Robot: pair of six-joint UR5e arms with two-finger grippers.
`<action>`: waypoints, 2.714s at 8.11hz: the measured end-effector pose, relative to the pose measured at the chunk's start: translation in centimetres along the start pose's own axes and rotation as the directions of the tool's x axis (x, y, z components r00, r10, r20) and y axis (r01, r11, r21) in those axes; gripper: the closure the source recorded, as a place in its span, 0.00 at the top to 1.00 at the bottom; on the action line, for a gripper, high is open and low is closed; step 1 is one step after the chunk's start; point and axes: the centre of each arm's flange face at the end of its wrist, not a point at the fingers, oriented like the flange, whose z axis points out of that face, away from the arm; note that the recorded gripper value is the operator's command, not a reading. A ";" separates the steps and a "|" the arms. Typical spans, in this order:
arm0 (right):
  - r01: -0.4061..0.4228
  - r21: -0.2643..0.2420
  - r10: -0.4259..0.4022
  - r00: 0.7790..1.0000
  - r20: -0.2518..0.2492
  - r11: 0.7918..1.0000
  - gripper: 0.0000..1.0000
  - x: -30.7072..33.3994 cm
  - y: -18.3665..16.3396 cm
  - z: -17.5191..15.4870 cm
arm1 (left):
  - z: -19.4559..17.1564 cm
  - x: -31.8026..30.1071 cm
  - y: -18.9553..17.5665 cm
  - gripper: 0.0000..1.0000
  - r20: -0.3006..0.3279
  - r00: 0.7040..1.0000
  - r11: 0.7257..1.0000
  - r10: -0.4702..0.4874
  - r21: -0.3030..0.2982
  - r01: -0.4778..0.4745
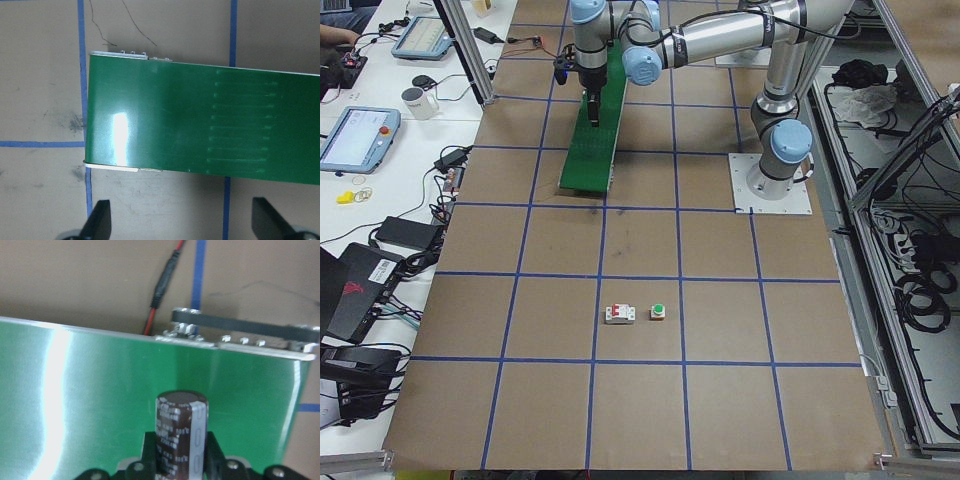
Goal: Move capacitor from left to right
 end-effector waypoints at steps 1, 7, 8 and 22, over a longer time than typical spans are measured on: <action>-0.021 0.002 0.021 1.000 -0.014 1.000 0.03 3.8 -0.8 -2.7 | 0.0 0.0 0.0 1.00 0.000 1.000 1.000 0.001 0.000 -0.001; 0.225 -0.034 -0.226 0.972 -0.069 0.974 0.02 37.7 5.4 -8.5 | -0.1 0.0 0.0 1.00 0.001 1.000 1.000 0.001 0.001 -0.001; 0.243 -0.033 -0.245 0.967 -0.065 0.969 0.02 42.0 6.4 -6.5 | 0.0 0.0 0.0 1.00 0.000 1.000 1.000 0.001 0.001 -0.001; 0.165 -0.034 -0.165 0.986 0.001 0.986 1.00 16.5 5.9 -16.9 | -0.2 0.0 0.0 1.00 0.002 1.000 1.000 0.004 0.009 -0.004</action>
